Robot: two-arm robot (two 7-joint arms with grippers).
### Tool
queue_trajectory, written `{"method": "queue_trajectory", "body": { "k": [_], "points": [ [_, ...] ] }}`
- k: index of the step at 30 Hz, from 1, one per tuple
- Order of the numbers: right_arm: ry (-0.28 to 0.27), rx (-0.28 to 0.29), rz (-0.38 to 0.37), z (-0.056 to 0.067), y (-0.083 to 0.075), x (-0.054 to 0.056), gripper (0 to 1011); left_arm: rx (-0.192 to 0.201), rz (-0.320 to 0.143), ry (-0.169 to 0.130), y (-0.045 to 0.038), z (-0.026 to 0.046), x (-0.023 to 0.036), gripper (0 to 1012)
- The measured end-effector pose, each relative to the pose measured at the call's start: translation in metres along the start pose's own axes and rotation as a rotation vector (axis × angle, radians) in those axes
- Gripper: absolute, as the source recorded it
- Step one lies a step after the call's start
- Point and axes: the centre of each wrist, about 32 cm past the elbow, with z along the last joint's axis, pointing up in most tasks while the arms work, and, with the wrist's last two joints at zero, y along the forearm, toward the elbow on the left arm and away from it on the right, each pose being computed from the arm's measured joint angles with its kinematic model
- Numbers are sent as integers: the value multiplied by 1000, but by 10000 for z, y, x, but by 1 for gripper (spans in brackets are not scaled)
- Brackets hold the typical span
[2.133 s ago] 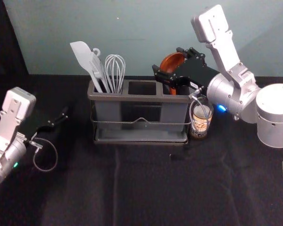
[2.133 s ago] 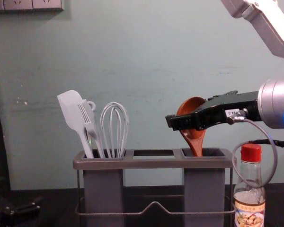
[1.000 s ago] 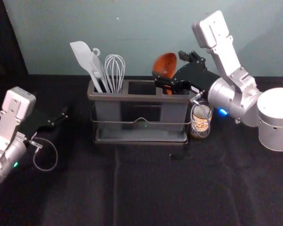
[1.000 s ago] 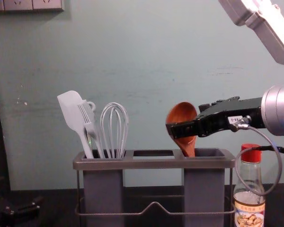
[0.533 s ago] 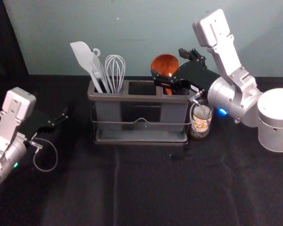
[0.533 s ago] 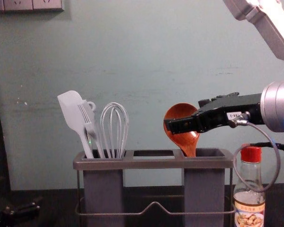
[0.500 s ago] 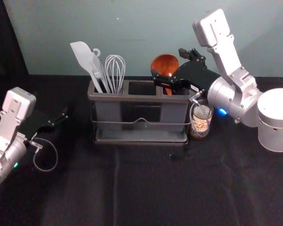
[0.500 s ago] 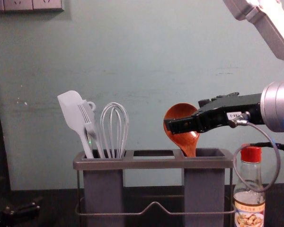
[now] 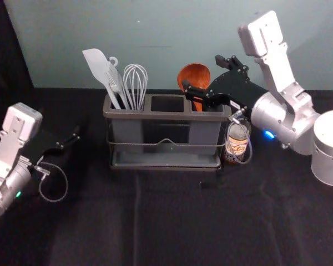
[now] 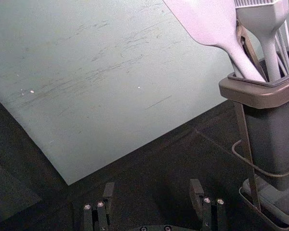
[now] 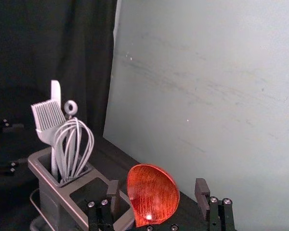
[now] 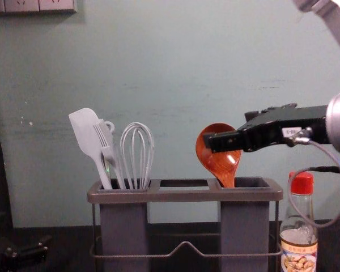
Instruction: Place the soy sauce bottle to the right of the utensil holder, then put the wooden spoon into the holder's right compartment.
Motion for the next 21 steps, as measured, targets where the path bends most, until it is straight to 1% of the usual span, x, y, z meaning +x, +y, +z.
{"method": "queue_trajectory", "body": {
  "k": [6, 7, 8, 10, 12, 13, 16, 21],
  "points": [
    [11, 47, -18, -28, -175, -28, 1002, 0, 0, 0, 0, 0, 0, 1000],
    [13, 62, -19, -48, -227, -42, 1002, 0, 0, 0, 0, 0, 0, 1000],
    [13, 62, -19, -48, -227, -42, 1002, 0, 0, 0, 0, 0, 0, 1000],
    [18, 91, -18, -104, -320, -70, 1002, 0, 0, 0, 0, 0, 0, 1000],
    [20, 105, -20, -135, -366, -90, 1002, 0, 0, 0, 0, 0, 0, 1000],
    [23, 118, -20, -171, -414, -111, 1002, 0, 0, 0, 0, 0, 0, 1000],
    [23, 132, -18, -222, -481, -147, 1002, 0, 0, 0, 0, 0, 0, 1000],
    [9, 157, -10, -342, -648, -258, 1002, 0, 0, 0, 0, 0, 0, 1000]
  ]
}}
